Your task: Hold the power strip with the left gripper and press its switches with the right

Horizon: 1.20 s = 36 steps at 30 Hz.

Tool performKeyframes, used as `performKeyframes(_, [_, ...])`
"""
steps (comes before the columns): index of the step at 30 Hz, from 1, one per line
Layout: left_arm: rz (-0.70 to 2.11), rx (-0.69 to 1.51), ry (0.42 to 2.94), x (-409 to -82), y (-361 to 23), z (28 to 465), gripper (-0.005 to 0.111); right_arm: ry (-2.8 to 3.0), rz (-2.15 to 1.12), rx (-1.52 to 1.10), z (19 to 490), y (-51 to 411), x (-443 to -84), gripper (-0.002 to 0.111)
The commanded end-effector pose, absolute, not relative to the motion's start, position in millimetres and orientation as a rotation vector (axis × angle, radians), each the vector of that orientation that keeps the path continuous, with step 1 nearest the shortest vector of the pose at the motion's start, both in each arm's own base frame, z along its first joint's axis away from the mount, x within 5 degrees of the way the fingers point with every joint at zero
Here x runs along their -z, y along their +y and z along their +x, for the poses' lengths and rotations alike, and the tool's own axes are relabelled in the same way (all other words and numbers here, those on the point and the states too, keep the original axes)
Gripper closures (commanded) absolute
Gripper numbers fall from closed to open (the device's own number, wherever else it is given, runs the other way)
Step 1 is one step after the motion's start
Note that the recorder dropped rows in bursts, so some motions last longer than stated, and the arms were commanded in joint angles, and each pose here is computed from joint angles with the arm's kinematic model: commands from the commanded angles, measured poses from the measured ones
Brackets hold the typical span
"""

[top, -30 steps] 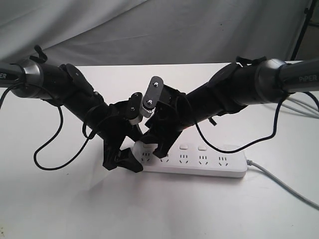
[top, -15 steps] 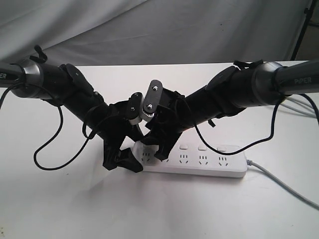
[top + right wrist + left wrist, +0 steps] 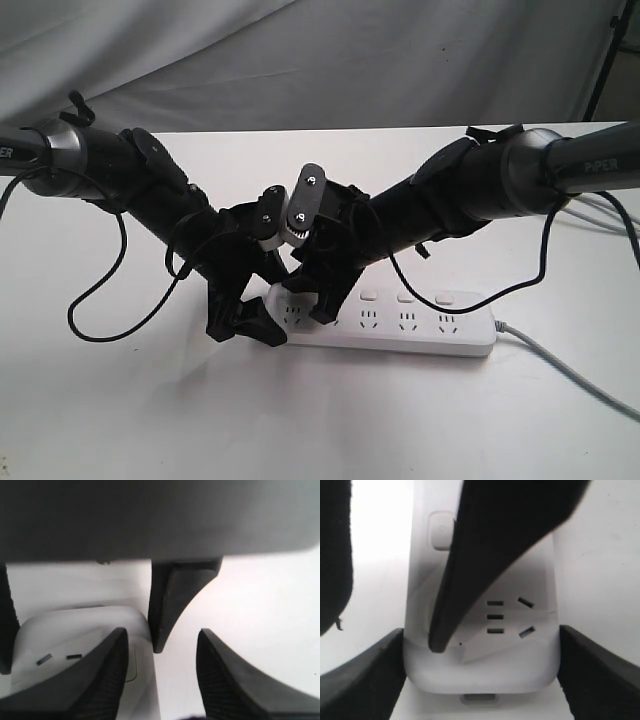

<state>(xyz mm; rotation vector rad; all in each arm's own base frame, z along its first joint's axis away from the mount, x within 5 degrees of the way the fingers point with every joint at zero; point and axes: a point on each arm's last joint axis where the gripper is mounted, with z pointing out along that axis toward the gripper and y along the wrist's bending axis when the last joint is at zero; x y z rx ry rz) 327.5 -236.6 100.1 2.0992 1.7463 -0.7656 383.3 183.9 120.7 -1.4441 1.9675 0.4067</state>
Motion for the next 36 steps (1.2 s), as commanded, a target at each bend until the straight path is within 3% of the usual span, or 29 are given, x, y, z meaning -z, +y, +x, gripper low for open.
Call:
performKeyframes(1, [2.101,0.768,1.738,-102.8,-239.6,326.6,0.040,1.957,-1.456,-0.391,384.6,183.4,-119.9,0.067])
performKeyframes(27, [2.101,0.768,1.738,-102.8,-239.6,326.6,0.040,1.917,-1.665,-0.331,381.5,179.6,-88.9,0.067])
performKeyframes(36, [2.101,0.768,1.738,-102.8,-239.6,326.6,0.040,1.919,-1.596,-0.351,382.9,181.6,-100.6,0.067])
